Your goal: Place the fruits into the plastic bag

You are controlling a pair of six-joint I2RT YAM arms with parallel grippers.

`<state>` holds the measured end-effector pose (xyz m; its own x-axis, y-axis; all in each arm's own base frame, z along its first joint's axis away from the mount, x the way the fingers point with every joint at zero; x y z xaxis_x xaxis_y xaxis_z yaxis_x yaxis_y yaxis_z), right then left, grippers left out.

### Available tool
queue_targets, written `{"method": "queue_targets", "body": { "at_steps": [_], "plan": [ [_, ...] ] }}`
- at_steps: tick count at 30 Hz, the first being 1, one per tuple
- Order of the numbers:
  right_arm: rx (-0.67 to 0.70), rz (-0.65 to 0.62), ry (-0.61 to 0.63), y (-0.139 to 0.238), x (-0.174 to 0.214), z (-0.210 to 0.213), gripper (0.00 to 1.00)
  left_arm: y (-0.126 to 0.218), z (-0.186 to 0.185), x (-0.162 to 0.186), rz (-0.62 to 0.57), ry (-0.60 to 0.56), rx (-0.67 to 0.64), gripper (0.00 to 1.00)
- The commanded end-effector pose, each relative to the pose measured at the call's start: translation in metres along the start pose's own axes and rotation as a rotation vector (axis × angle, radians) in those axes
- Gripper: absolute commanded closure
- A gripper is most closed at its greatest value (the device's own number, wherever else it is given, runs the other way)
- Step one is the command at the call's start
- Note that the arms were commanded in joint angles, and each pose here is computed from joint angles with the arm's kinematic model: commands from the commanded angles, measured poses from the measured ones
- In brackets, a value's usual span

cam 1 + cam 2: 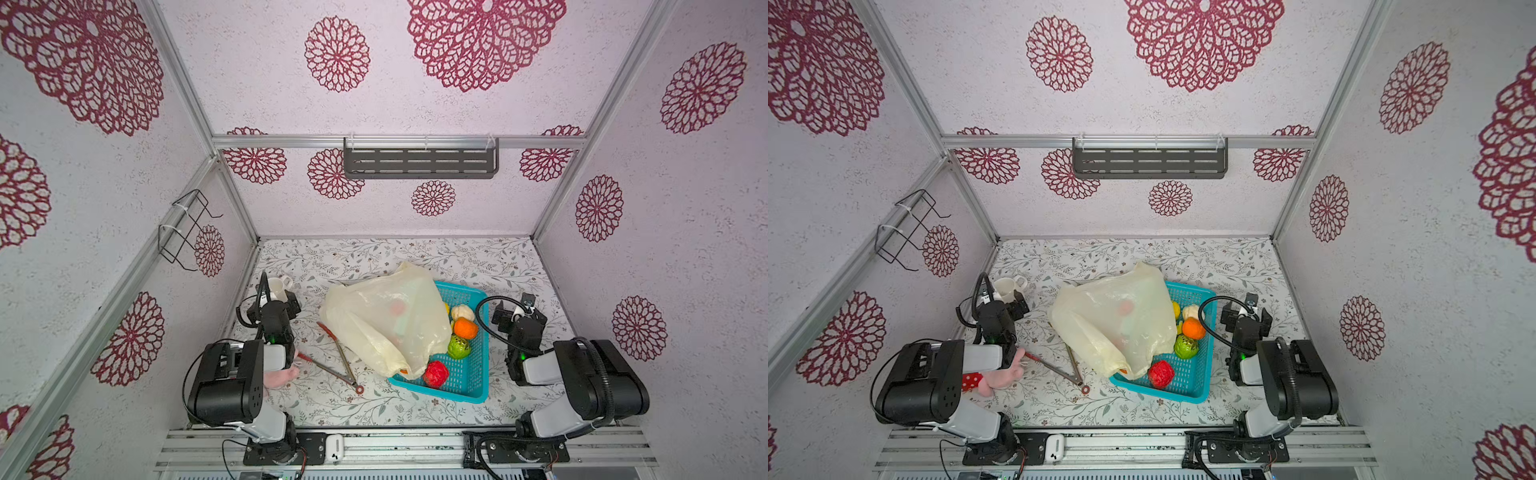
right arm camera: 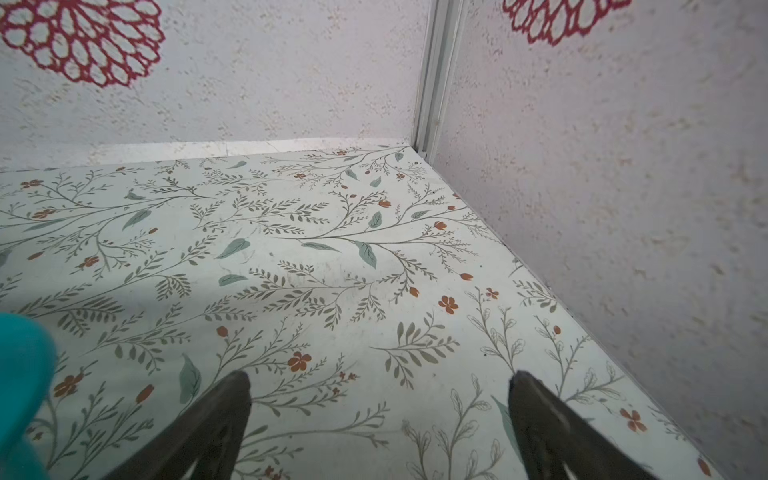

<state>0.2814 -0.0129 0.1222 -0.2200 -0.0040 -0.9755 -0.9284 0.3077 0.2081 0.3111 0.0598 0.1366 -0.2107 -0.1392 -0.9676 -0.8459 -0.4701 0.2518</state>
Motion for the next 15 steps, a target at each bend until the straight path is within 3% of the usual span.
{"method": "queue_targets", "body": {
  "at_steps": [1, 15],
  "plan": [
    [0.01, -0.044, -0.032, -0.0019, -0.0097, 0.0003, 0.01, 0.0004, -0.0003, -0.0072, -0.035, 0.004, 0.007, 0.02],
    [0.01, -0.045, -0.035, -0.0018, -0.0099, 0.0003, 0.01, 0.0005, -0.0001, -0.0071, -0.036, 0.004, 0.005, 0.02]
  ]
}}
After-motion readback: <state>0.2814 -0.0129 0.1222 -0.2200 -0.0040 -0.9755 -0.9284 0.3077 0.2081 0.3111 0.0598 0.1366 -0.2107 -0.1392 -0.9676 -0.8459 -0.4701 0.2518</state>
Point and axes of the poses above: each gripper's point midway between its finger pads, its own y axis back along the fingers, its own z axis along the line the jaws close on, x = y × z, the point moved 9 cm from there along y, back along the fingers, and after that the axes turned 1 degree about y, right-handed, at the moved point
